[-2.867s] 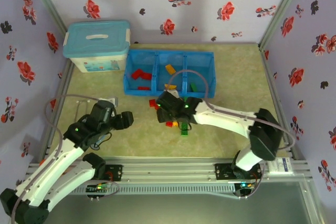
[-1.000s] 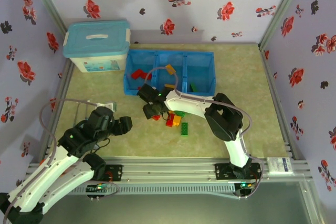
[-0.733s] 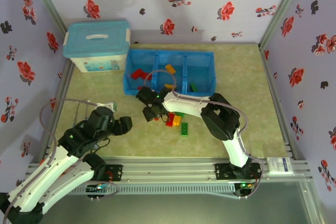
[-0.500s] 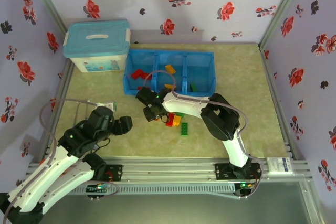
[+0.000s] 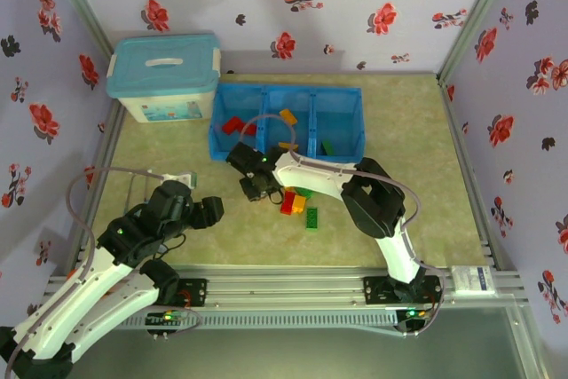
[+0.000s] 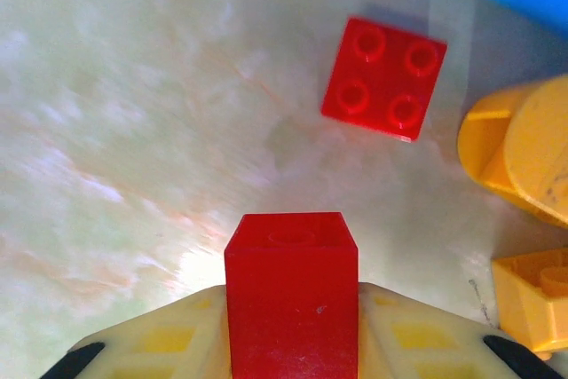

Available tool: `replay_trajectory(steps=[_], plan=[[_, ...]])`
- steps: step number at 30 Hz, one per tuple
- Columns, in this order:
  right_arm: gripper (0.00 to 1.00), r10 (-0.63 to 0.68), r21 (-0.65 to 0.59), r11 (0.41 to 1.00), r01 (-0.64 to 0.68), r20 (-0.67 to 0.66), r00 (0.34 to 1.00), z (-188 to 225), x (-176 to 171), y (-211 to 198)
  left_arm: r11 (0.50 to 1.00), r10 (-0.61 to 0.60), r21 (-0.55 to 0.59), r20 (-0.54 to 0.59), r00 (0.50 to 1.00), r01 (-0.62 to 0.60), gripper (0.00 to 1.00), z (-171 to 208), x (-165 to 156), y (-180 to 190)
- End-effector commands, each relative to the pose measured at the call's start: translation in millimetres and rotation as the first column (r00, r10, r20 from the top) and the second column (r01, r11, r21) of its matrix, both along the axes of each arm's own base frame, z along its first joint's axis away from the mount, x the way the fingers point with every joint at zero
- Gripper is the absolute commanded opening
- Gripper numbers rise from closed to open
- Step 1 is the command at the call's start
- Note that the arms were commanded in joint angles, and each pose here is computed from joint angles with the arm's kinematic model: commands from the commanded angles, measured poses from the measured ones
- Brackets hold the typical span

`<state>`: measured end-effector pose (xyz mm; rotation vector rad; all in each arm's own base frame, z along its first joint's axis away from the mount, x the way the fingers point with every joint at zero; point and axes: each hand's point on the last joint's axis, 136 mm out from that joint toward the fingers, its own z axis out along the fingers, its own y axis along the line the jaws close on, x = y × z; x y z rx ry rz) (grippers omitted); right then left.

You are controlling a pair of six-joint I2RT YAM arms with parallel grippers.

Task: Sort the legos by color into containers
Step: Pick up the lego from the center of the table, then place the lego in the container.

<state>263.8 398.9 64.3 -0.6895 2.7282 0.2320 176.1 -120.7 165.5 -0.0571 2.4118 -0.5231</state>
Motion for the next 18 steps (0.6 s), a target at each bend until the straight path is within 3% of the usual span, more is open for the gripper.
replay_trajectory(steps=[1,10,18], plan=[[0.33,-0.011,0.004,1.000,0.010,0.047,0.999,25,9,7,1.000,0.013,0.001,0.031,0.999,-0.013,0.72,10,1,4],[0.31,-0.050,0.074,0.996,0.041,0.119,0.992,74,67,27,1.000,0.014,0.001,0.040,0.999,-0.014,0.72,16,-3,8],[0.30,-0.100,0.106,0.991,0.081,0.180,0.979,89,123,37,1.000,0.022,-0.005,0.037,0.999,-0.021,0.72,12,-6,11]])
